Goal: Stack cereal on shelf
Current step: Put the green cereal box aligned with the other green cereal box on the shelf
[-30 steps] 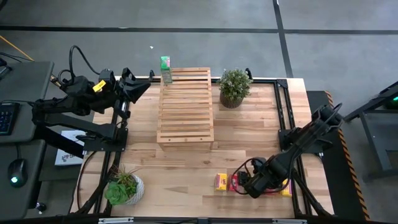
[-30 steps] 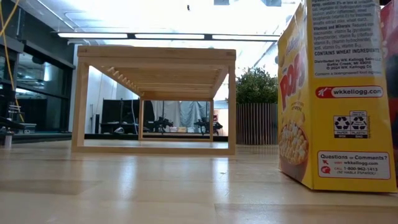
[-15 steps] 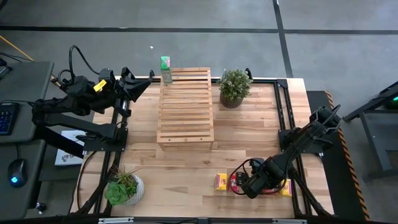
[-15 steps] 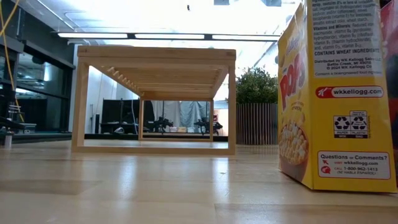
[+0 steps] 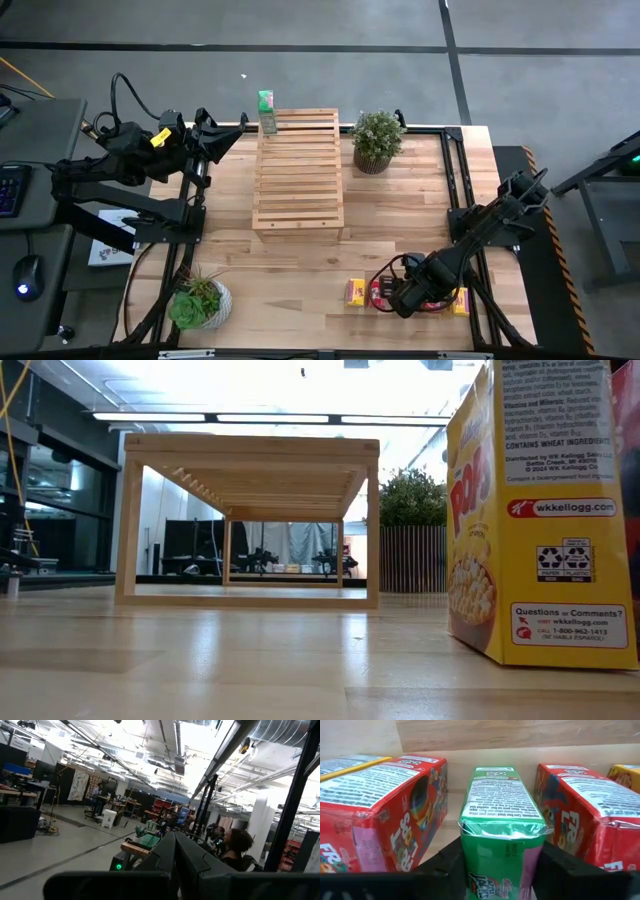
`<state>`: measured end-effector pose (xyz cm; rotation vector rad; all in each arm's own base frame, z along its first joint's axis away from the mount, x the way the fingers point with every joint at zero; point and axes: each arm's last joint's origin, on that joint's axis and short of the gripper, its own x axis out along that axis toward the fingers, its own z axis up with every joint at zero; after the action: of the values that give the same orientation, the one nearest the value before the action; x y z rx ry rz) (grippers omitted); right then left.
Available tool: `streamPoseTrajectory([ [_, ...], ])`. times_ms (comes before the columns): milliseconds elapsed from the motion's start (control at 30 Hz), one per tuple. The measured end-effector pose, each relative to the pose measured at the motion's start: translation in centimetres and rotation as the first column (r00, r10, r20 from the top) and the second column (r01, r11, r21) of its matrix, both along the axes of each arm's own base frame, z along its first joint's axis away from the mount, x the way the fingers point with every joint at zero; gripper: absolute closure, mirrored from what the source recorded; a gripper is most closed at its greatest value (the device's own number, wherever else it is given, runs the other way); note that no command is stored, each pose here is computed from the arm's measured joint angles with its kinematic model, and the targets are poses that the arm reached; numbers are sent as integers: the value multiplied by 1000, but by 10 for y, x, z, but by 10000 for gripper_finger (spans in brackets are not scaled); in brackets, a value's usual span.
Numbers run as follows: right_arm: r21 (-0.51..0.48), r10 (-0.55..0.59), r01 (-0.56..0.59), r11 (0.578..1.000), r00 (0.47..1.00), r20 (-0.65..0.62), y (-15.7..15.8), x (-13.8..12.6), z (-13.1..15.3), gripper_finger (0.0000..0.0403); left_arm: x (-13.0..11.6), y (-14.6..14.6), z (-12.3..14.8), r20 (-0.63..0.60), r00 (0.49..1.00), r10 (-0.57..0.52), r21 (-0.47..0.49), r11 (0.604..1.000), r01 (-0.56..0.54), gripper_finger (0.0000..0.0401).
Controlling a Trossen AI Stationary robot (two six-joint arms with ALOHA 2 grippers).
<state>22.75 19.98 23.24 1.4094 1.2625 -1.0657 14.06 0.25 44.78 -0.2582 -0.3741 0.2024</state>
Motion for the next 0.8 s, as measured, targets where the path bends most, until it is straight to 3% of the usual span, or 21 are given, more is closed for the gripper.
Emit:
streamPoseTrajectory([
  [233, 16, 140, -141, 990, 989, 57, 0, -1, 38, 251, 0, 1, 0, 0, 1000, 19, -7, 1000, -19, 401],
  [500, 8, 378, -384, 923, 913, 153, -20, -25, 135, 251, 0, 1, 1, -1, 999, 35, 29, 999, -35, 401],
  [600, -122, 399, -380, 917, 881, 255, -34, -29, 171, 251, -1, 1, 3, 27, 999, 33, 28, 999, -34, 401],
  [700, -319, 383, -268, 909, 839, 387, -55, -22, 199, 251, -2, 1, 5, 52, 998, 31, 27, 999, -33, 401],
  [800, -500, 415, -149, 853, 774, 479, -80, -7, 220, 251, -2, 1, 5, 52, 998, 31, 27, 999, -32, 401],
])
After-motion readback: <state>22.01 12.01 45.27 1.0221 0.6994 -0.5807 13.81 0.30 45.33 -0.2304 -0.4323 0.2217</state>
